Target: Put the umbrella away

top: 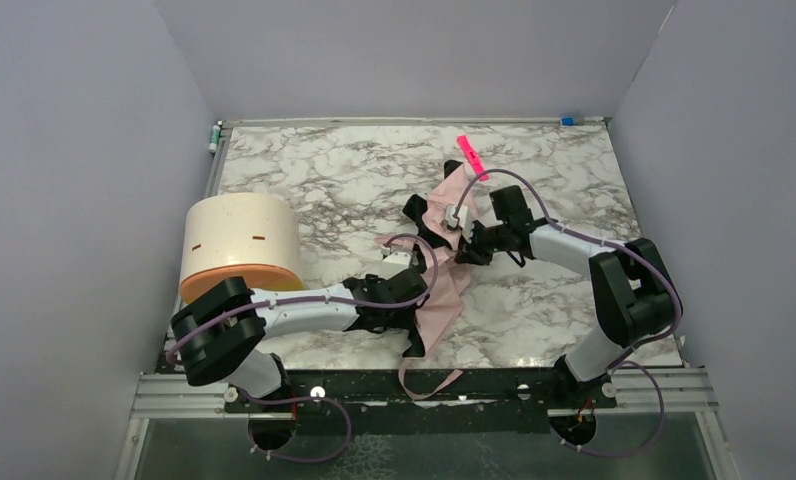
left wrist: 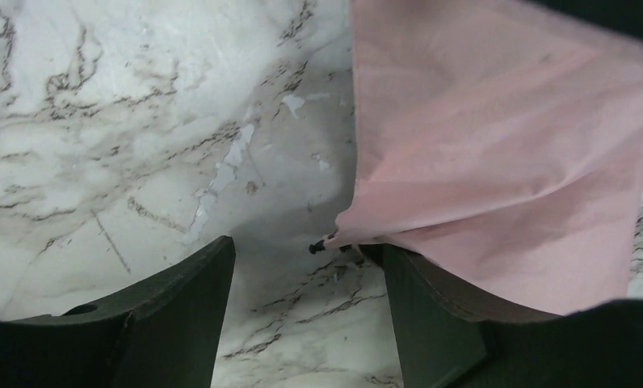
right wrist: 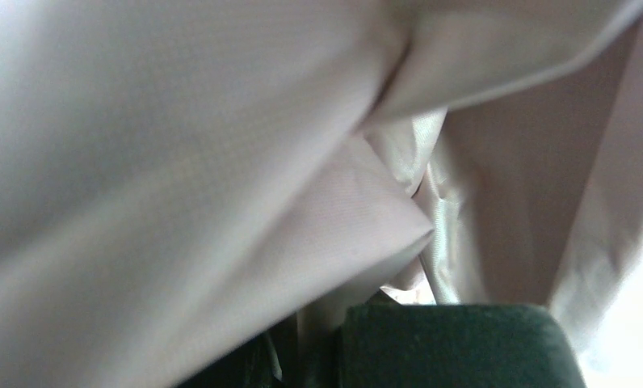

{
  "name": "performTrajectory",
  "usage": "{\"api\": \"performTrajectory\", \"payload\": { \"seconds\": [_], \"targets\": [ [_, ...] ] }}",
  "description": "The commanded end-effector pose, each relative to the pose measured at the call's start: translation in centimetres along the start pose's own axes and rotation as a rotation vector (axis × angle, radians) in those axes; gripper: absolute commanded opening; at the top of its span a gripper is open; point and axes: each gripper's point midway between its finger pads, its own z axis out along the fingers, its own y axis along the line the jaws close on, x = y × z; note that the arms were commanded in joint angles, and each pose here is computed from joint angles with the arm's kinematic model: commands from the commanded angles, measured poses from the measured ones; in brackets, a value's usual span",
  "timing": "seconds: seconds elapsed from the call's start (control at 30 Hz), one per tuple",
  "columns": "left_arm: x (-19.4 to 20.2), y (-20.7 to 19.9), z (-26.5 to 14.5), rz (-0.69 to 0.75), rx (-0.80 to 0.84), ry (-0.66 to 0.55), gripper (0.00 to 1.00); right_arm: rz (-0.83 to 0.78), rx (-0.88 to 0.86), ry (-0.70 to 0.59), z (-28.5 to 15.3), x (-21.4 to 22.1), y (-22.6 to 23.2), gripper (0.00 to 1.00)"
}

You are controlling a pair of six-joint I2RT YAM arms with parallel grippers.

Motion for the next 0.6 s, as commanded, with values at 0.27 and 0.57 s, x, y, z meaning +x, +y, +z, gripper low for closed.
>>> {"api": "performTrajectory", "payload": {
  "seconds": [0.27,0.57],
  "targets": [
    [-0.8,2.3,3.5,-0.028,-0.090,0.029,0.68,-0.009,-0.049,-0.049,-0.6,-0.8,1.3,0.06],
    [-2.3,5.6,4.7,-0.029,-0.151,0.051,0.67,-0.013,-0.058,-0.075,-0.7,-1.4,1.7,0.06]
  ]
}}
